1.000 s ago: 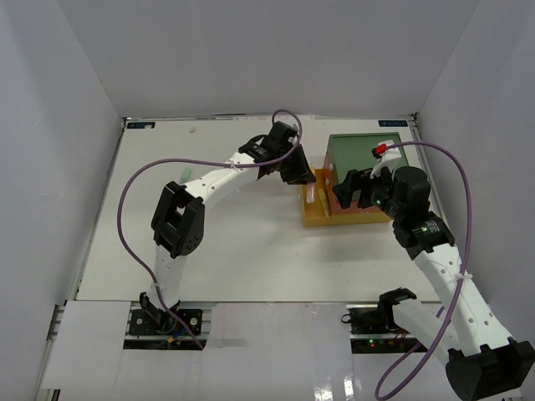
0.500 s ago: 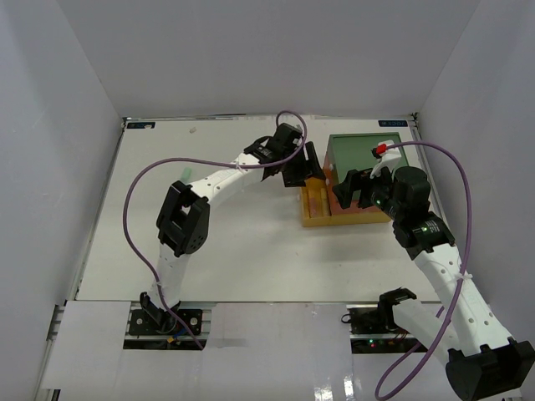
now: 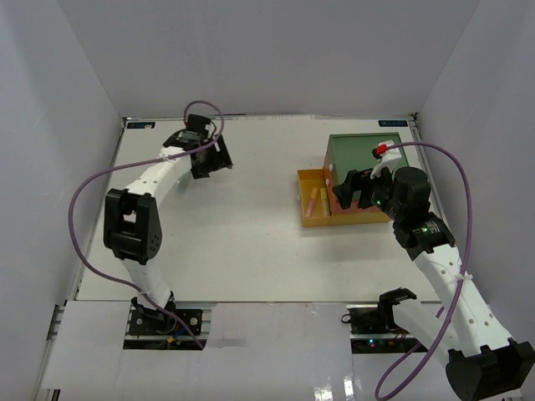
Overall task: Sort the stationery into containers
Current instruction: Pick up the pen from the center of the board.
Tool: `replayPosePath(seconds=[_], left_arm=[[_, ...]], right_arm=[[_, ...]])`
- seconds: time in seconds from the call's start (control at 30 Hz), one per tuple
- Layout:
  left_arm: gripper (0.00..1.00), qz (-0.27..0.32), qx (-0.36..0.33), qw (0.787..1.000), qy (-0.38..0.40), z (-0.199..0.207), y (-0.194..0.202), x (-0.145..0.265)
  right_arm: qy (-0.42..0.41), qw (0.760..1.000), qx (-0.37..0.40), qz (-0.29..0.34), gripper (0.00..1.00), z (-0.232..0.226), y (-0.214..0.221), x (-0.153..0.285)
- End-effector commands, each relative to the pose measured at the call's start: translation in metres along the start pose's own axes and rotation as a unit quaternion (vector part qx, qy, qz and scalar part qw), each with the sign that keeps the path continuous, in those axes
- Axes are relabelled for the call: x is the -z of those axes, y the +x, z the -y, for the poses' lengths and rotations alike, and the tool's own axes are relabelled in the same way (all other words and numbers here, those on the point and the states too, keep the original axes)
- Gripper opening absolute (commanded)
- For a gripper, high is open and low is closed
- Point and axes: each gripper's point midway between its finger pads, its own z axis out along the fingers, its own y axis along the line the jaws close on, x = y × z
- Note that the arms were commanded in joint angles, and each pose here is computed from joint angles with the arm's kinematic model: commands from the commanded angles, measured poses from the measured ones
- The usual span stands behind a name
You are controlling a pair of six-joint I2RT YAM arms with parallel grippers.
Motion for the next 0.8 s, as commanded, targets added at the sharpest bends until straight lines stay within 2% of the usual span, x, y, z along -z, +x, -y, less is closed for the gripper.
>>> replayPosePath(seconds=[0.0,0.07,0.17,0.3,0.53,0.63,0.77], left_arm=[[0.86,0.037,-0.066,0.995,-0.066,-0.065,-0.028,0.027],[0.84,0.021,-0.055,0.994,-0.097,-0.1,-0.03,0.017],[0.84,0.016,-0.048,0.99,-0.131,-0.131,-0.037,0.006],[0.84,0.007,-0.037,0.988,-0.149,-0.154,-0.046,-0.014],[0.77,-0.019,-0.033,0.986,-0.165,-0.177,-0.045,-0.044],[0.71,-0.033,-0.031,0.986,-0.162,-0.178,-0.037,-0.053],[0.5,-0.053,-0.021,0.99,-0.129,-0.169,-0.021,-0.059]], right_arm=[[-0.001,1.0,0.003,0.007,0.9,-0.001,-0.001,0.001],[-0.001,1.0,0.003,0.005,0.9,-0.001,0.0,0.0],[-0.004,1.0,0.003,0.003,0.9,-0.001,0.001,0.0],[-0.004,1.0,0.003,0.005,0.9,-0.001,0.001,0.001],[-0.001,1.0,0.004,0.006,0.9,0.0,0.002,0.002],[-0.002,1.0,0.003,0.006,0.9,-0.001,0.001,0.003],[-0.002,1.0,0.003,0.005,0.9,-0.001,0.002,0.002]])
